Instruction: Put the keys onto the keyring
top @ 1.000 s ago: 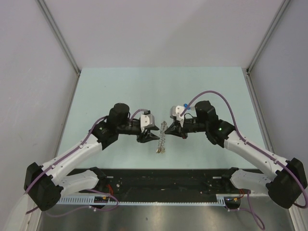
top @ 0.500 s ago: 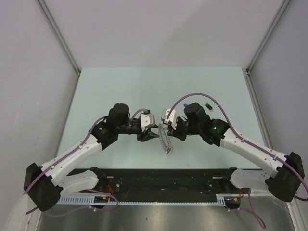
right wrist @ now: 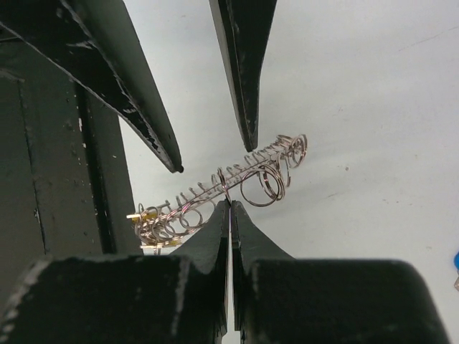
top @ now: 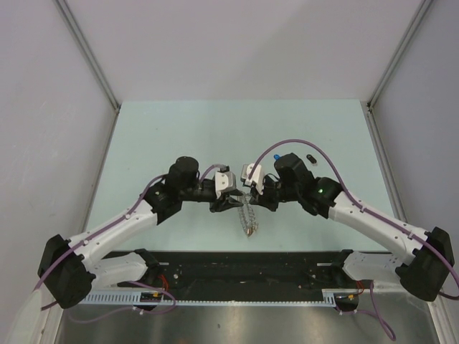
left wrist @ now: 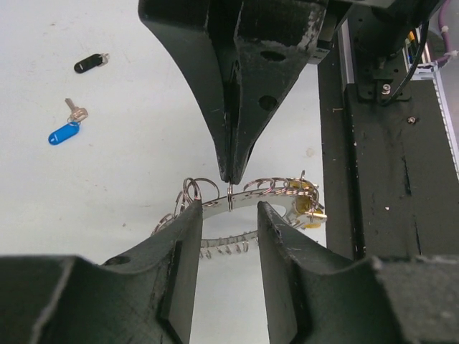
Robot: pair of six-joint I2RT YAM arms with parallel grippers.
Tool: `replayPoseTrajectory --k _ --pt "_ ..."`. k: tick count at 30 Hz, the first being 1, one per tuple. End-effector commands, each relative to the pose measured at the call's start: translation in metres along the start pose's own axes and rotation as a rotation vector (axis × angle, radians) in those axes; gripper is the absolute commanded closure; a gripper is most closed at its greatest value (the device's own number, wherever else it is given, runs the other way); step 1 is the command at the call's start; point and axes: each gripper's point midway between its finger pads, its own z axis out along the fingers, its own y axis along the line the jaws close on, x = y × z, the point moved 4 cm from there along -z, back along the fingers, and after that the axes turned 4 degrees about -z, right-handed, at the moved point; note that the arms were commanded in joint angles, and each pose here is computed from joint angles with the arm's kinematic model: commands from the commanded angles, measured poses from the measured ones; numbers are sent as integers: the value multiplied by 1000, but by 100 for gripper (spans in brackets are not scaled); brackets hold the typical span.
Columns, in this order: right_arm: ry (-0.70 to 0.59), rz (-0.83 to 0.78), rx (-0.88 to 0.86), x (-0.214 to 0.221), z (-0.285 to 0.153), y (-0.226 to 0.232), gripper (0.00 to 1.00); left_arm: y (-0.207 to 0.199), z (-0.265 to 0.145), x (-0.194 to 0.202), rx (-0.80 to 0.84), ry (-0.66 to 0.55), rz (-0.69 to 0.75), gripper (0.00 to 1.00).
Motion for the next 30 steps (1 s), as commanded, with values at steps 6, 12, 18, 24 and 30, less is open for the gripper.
replayPoseTrajectory --k 6,12,18,24,30 --pt "-178 -63 19 -42 -27 -4 100 -5 6 -13 33 -86 14 66" --pt "-190 -72 0 -42 -27 -1 100 -7 8 -18 50 -113 12 69" --pt "-190 -75 -1 -43 -26 -1 100 -9 8 -20 69 -121 9 70" --pt "-187 -75 -4 -42 -24 -1 100 -9 10 -18 81 -102 1 75" --pt "-185 -77 -9 -42 -22 0 100 -10 11 -17 87 -92 -4 78"
